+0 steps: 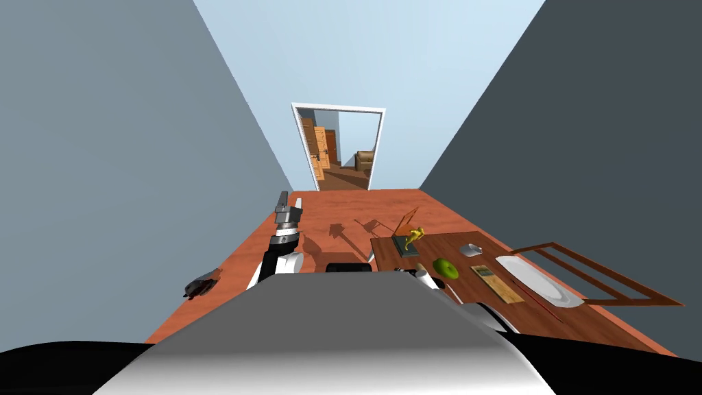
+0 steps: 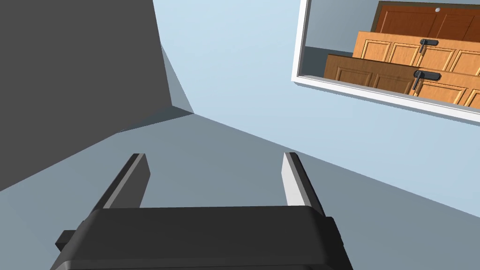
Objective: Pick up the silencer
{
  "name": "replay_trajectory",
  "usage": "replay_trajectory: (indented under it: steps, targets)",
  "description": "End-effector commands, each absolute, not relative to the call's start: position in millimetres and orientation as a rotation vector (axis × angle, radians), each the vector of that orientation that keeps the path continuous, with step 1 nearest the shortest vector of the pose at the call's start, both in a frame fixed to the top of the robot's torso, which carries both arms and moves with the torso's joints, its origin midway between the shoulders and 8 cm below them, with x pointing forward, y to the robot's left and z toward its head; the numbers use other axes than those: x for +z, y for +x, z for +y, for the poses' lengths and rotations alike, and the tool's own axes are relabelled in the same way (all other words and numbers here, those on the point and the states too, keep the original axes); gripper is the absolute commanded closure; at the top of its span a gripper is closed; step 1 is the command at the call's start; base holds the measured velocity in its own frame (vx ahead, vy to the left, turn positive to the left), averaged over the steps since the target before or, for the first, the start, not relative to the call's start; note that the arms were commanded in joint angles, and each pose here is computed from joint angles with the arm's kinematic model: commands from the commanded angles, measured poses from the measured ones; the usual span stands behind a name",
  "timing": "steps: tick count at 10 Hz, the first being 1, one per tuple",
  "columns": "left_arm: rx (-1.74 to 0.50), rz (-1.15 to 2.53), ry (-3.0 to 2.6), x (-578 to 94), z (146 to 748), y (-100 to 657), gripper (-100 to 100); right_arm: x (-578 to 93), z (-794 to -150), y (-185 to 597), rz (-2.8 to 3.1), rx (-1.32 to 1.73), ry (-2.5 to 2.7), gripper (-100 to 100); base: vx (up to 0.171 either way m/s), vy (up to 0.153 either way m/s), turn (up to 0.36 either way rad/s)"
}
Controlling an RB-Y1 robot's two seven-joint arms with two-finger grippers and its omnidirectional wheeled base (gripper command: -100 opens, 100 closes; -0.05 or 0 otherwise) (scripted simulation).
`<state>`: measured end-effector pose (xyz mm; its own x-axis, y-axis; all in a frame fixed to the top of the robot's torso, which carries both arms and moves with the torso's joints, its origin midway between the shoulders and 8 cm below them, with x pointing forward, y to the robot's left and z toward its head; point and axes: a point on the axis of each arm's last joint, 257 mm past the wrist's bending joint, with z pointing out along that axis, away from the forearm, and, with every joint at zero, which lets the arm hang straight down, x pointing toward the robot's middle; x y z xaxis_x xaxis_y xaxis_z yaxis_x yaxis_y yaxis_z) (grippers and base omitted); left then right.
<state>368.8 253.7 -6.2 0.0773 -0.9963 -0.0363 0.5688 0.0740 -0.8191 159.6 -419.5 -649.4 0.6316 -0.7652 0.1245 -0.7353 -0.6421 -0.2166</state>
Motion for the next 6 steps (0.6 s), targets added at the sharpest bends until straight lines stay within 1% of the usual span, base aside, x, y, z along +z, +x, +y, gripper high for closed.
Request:
replay_trajectory:
  steps: [1,2,3,4,5,6]
  targets:
    - [-1.351,0.738,-0.744,-6,254,369,0,-651,-421,156,1.208,-0.292,-2.746,-100,0.004,-0.004,0.023]
    - [-1.351,0.738,-0.744,-6,254,369,0,-653,-393,177,1.201,-0.297,-2.702,-100,0.018,-0.035,-0.363]
    - [-1.350,0.738,-0.744,-6,254,369,0,-651,-394,184,1.137,-0.310,-2.746,-100,0.021,-0.045,-0.245]
    - [-1.351,0.738,-0.744,-6,254,369,0,-655,-396,170,1.124,-0.278,-2.771,-100,0.016,-0.028,0.008]
    - [-1.351,0.738,-0.744,-6,254,369,0,-657,-368,191,1.118,-0.285,-2.728,-100,0.040,-0.064,-0.390]
    - [-1.350,0.738,-0.744,-6,254,369,0,-653,-370,203,1.062,-0.316,-2.760,-100,0.029,-0.046,-0.212]
